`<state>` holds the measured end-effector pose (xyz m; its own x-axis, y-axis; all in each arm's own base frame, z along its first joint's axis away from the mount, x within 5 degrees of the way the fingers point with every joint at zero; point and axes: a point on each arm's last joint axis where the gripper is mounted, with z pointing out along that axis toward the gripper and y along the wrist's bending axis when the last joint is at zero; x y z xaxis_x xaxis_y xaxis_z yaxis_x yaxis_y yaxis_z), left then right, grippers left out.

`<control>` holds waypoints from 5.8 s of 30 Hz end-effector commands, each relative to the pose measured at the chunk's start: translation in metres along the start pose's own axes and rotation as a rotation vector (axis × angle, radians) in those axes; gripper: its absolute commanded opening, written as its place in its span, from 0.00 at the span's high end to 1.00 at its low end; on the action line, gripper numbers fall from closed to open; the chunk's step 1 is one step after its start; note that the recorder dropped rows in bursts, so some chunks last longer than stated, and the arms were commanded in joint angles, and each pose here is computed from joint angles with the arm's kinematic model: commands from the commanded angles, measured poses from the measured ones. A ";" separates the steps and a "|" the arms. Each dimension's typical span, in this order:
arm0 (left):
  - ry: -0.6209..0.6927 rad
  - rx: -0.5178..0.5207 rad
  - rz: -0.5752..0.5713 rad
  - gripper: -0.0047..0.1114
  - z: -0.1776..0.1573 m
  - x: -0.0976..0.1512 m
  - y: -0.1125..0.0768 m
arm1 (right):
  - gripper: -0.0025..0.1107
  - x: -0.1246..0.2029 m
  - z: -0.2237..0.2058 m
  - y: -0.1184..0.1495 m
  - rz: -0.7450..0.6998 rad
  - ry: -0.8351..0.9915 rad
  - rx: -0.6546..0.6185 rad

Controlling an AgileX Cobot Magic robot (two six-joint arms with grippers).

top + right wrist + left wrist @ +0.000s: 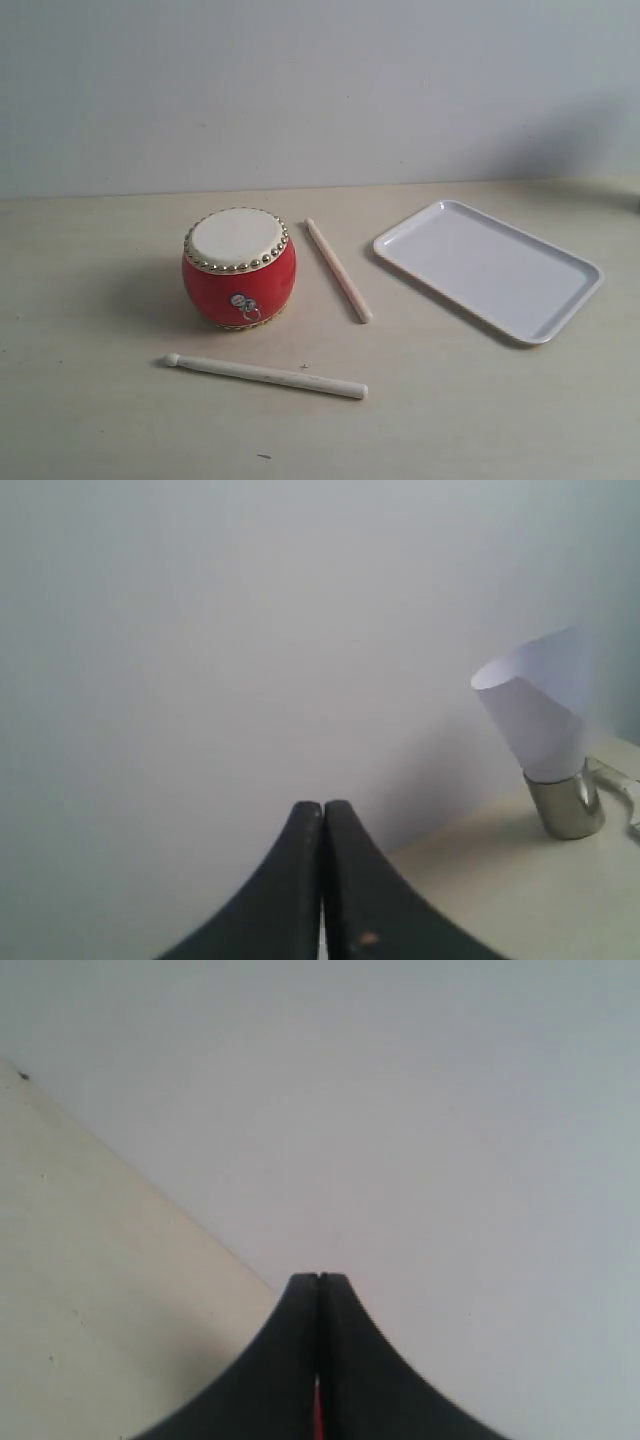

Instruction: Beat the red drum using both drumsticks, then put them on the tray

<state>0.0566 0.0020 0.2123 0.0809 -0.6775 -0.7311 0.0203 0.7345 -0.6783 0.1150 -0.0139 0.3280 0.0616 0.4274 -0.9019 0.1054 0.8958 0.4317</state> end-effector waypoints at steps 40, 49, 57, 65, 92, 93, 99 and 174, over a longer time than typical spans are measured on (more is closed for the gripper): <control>0.008 -0.001 0.011 0.96 0.000 0.001 0.000 | 0.52 0.252 0.299 0.131 -0.648 1.494 -0.533; 0.013 -0.003 0.011 0.96 0.000 0.001 0.000 | 0.49 0.282 0.311 0.139 -0.672 1.535 -0.417; 0.018 -0.004 0.011 0.96 0.000 0.002 0.001 | 0.49 0.280 0.312 0.148 -0.691 1.530 -0.398; 0.018 -0.004 0.011 0.96 0.000 0.002 0.001 | 0.49 0.301 0.303 0.153 -0.742 1.565 -0.395; 0.020 -0.004 0.011 0.96 0.000 0.002 0.001 | 0.53 0.314 0.299 0.150 -0.758 1.607 -0.320; 0.020 -0.004 0.011 0.96 0.000 0.002 0.001 | 0.53 0.314 0.298 0.151 -0.760 1.607 -0.321; 0.020 -0.004 0.011 0.96 0.000 0.002 0.001 | 0.62 0.322 0.292 0.155 -0.788 1.629 -0.329; 1.545 1.130 1.721 0.93 0.223 0.177 -0.172 | 0.98 0.111 0.133 0.107 -0.722 1.307 -0.329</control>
<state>0.2824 -0.2268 0.2261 0.1985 0.9596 -0.1996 0.9777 -0.1797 0.1086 0.2660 0.1141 0.2744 -0.8184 -0.4467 -0.3616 -0.4950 0.8675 0.0487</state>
